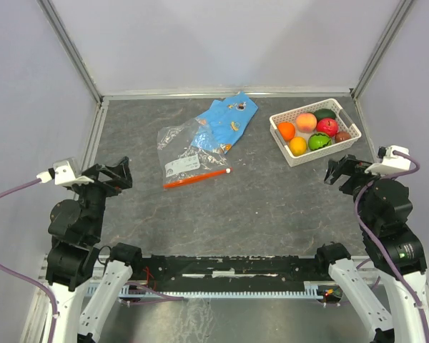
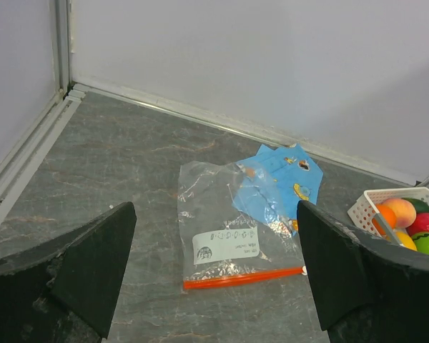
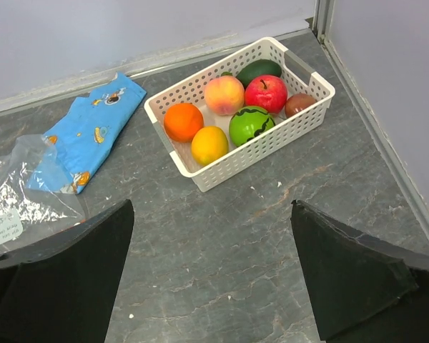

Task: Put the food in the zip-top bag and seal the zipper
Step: Pick up the zipper food storage bag at the center of the board.

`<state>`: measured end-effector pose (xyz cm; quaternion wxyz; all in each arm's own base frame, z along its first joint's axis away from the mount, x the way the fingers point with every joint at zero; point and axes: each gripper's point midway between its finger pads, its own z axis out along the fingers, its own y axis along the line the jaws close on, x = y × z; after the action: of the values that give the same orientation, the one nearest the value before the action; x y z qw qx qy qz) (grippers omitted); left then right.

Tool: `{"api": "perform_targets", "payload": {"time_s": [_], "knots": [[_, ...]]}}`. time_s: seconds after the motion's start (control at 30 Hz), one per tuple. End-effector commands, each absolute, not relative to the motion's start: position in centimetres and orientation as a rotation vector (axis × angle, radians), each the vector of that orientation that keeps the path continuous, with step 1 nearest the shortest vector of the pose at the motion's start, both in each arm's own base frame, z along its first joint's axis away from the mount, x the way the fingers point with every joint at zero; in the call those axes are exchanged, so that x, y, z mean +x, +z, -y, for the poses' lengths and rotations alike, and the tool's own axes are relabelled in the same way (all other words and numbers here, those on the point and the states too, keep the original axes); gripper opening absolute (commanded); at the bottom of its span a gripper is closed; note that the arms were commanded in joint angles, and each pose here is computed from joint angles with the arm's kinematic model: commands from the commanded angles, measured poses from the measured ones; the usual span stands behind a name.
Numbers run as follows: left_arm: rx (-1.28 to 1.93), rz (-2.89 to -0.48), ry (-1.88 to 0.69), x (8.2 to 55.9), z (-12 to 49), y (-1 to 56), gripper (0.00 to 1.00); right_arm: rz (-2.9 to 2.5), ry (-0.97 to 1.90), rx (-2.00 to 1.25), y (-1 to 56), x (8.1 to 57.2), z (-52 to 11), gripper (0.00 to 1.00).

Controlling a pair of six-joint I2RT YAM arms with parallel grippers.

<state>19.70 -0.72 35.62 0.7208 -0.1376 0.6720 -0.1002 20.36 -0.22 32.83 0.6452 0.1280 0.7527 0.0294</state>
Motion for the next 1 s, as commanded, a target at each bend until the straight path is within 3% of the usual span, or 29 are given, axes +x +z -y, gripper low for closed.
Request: {"api": "perform_targets", "payload": {"time_s": [0.0, 0.5, 0.97], "knots": [[-0.327, -1.435, -0.263, 19.6, 0.9, 36.8, 0.99, -1.679, 0.083, 0.272, 33.9, 21.1, -0.2, 0.99], [-0.246, -1.559, -0.275, 21.4, 2.7, 34.4, 0.99, -1.746, 0.145, 0.180, 33.3, 23.7, -2.6, 0.99], [0.027, -1.921, -0.342, 25.3, 7.7, 28.0, 0.99, -1.888, 0.322, 0.024, 30.1, 27.8, -7.7, 0.99]]}}
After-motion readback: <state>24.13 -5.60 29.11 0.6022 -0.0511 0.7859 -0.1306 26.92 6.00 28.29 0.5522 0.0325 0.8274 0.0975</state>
